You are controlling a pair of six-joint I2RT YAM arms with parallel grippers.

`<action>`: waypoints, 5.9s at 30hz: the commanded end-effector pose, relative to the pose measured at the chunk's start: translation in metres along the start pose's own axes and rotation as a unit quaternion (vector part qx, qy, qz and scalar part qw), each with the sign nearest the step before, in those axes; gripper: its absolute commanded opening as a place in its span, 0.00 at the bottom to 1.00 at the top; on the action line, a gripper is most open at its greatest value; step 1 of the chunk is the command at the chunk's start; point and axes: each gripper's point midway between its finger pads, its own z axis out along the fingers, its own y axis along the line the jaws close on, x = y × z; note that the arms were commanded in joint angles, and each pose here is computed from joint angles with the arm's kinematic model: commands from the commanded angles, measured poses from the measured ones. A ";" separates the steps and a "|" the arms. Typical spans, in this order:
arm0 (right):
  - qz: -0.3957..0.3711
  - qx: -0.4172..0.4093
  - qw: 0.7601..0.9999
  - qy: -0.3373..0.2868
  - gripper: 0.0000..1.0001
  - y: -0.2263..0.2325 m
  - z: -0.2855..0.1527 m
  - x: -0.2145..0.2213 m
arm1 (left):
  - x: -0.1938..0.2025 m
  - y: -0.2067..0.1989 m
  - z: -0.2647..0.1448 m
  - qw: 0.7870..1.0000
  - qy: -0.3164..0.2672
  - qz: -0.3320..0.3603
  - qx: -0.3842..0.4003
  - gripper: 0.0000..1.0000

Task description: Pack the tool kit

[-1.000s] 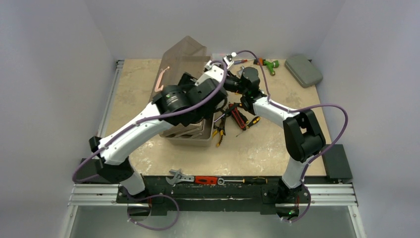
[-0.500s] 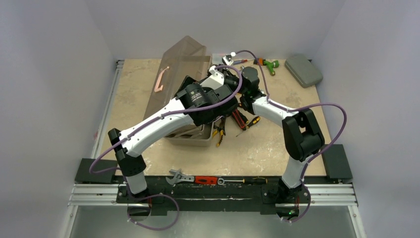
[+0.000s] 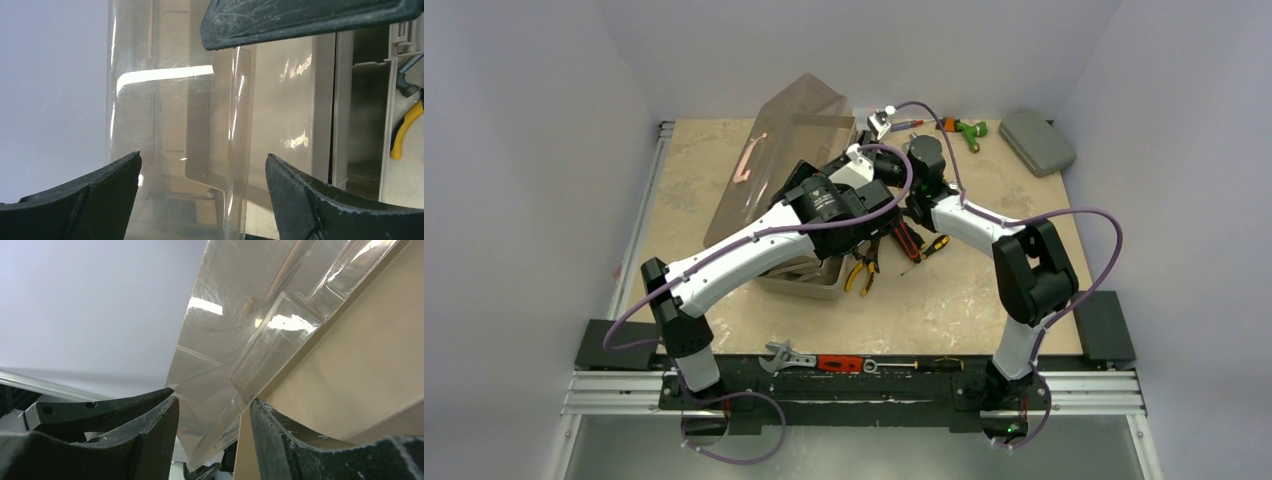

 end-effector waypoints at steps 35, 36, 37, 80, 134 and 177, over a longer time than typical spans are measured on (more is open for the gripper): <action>-0.138 0.455 0.874 -0.095 0.64 -0.092 -0.139 0.020 | -0.001 0.044 -0.004 0.995 -0.017 0.021 -0.095 0.71; -0.135 0.457 0.875 -0.089 0.63 -0.095 -0.135 0.028 | -0.002 0.043 -0.004 0.995 -0.017 0.021 -0.093 0.70; -0.135 0.454 0.877 -0.081 0.62 -0.096 -0.129 0.034 | -0.002 0.042 -0.004 0.995 -0.017 0.021 -0.091 0.70; -0.127 0.452 0.883 -0.015 0.00 -0.134 -0.089 0.083 | 0.081 0.143 0.063 0.975 0.104 -0.081 -0.179 0.00; -0.111 0.400 0.909 0.034 0.00 -0.160 -0.010 0.090 | 0.163 0.201 0.169 0.776 0.107 -0.605 0.144 0.44; -0.095 0.432 0.893 -0.084 0.15 -0.154 -0.062 0.030 | 0.076 0.053 -0.012 0.845 0.057 -0.398 0.353 0.90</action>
